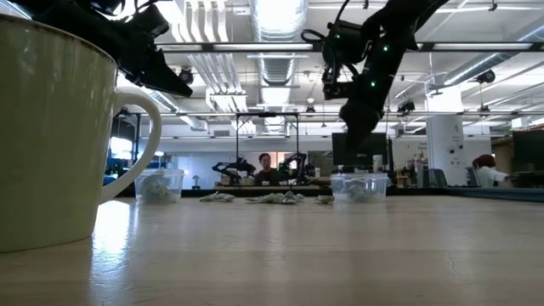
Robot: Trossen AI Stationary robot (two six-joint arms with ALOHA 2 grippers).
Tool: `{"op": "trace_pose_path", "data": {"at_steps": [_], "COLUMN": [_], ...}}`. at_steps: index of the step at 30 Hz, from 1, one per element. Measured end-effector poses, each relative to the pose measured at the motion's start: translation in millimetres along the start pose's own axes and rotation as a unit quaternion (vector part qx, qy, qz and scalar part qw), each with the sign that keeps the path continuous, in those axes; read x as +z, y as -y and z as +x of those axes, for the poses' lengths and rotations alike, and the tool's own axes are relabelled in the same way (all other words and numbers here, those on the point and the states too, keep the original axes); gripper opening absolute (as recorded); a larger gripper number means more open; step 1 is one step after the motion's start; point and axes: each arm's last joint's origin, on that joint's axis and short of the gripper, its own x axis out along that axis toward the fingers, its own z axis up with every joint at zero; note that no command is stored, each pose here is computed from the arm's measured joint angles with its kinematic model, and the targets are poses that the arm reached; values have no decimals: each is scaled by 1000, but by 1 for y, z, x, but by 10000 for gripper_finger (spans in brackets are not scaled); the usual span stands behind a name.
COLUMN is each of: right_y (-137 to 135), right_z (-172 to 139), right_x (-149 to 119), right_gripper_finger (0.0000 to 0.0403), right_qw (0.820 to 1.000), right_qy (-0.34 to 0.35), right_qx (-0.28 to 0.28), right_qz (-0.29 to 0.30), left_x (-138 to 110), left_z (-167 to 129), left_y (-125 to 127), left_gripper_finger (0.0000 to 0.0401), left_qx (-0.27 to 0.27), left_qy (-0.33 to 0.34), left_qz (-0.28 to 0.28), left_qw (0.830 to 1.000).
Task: Pick and place items into bin
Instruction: Put the green stevia packet into the rectangular transparent bin
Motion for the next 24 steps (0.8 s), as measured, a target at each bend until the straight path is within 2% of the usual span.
{"op": "trace_pose_path", "data": {"at_steps": [5, 8, 16, 24], "right_y": [-9, -14, -34, -44], "right_z": [-5, -3, 23, 48], "right_x": [8, 12, 10, 5], "right_gripper_finger": [129, 126, 121, 128], "right_qw": [989, 981, 973, 971], "right_qy": [36, 58, 33, -2], "right_qx": [134, 175, 207, 209], "right_qz": [-46, -56, -102, -114], "left_x": [0, -1, -1, 3], "left_z": [0, 1, 11, 18], "left_y": [0, 1, 4, 6], "left_gripper_finger": [128, 128, 128, 128], "left_qx": [0, 0, 0, -1], "left_qy": [0, -3, -7, -10], "left_qz": [0, 1, 5, 19], "left_qw": [1000, 1000, 1000, 1000]}}
